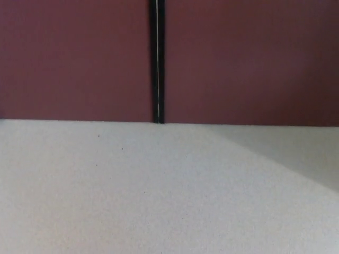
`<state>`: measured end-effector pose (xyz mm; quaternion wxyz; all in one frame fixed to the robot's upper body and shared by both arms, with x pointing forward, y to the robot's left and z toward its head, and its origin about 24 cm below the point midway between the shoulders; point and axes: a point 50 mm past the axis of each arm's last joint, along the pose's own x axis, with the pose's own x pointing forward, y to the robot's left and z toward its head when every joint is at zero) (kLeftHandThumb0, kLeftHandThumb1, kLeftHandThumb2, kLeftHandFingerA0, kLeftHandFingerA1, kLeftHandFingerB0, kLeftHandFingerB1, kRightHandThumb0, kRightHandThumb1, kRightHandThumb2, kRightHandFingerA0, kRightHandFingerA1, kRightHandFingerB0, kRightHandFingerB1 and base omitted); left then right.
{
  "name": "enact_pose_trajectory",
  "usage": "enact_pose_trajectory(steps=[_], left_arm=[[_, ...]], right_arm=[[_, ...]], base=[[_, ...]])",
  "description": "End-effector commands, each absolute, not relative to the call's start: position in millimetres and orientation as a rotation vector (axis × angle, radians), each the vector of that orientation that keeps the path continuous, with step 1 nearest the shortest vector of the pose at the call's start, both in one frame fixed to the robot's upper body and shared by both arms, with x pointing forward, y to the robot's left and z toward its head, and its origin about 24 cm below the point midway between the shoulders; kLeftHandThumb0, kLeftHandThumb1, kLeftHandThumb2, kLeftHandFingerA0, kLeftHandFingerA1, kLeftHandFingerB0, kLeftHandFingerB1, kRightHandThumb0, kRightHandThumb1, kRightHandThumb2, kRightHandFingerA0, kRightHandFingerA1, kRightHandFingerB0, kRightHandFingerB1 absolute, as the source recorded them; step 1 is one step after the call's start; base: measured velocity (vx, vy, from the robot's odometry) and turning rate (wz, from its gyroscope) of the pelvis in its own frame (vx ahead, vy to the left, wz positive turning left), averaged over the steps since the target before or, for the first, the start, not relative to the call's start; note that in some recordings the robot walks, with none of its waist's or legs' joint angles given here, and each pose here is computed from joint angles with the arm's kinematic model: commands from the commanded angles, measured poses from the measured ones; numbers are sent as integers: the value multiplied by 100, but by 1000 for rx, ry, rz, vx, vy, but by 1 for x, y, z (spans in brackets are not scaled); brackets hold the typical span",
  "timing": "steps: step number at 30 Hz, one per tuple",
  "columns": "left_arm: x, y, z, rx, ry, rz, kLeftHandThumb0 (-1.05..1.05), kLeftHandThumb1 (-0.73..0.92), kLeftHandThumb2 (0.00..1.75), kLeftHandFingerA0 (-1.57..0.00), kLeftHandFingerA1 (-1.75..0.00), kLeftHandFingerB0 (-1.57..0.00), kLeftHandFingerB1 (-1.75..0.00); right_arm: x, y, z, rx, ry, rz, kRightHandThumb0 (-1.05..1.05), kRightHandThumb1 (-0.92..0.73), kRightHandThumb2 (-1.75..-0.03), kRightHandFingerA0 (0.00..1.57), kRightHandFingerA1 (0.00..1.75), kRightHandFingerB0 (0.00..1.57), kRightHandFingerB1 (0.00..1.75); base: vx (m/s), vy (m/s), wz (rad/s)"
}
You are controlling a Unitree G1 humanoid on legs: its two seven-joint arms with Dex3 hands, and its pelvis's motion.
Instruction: The robot walks towards the door handle and put its right hand on it and twist the handle
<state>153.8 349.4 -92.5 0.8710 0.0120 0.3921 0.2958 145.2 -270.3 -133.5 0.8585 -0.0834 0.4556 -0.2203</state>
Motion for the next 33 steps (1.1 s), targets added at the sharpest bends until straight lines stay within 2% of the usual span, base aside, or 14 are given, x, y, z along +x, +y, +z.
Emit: enact_pose_trajectory(steps=[1, 10, 16, 24, 27, 30, 31, 33], left_arm=[[142, 353, -95, -10, 803, 653, -9, 59, 57, -58, -50, -42, -40], [121, 357, -100, 10, 839, 660, -13, 56, 59, -51, -48, -40, -41], [117, 360, -99, 51, 858, 636, -15, 55, 59, -51, -49, -40, -41], [108, 360, -101, 77, 893, 579, -14, 56, 56, -52, -48, -38, -38], [104, 362, -101, 89, 915, 563, -13, 54, 55, -50, -47, -37, -37], [103, 363, -101, 91, 922, 559, -13, 54, 55, -50, -47, -37, -37], [104, 363, -100, 89, 909, 558, -20, 48, 59, -46, -48, -37, -40], [104, 363, -99, 82, 889, 557, -20, 48, 59, -46, -48, -37, -41]], right_arm=[[137, -273, -135, -159, 936, -512, -22, -57, -57, 62, 43, 44, 37], [126, -268, -140, -176, 966, -496, -22, -57, -57, 58, 42, 43, 37], [126, -265, -141, -168, 966, -493, -23, -57, -57, 63, 43, 42, 37], [119, -264, -144, -174, 992, -481, -23, -57, -57, 57, 41, 41, 36], [117, -262, -145, -198, 1004, -456, -25, -57, -57, 48, 39, 41, 36], [116, -263, -145, -194, 1003, -456, -25, -57, -57, 48, 39, 41, 36], [116, -263, -145, -203, 1009, -455, -28, -56, -58, 47, 39, 42, 36], [115, -263, -145, -217, 1023, -455, -29, -56, -58, 47, 38, 43, 36]], base=[[0, 0, 0], [0, 0, 0], [0, 0, 0], [0, 0, 0], [79, -71, 8], [71, -116, 16], [56, -93, -11], [38, -39, -6]])
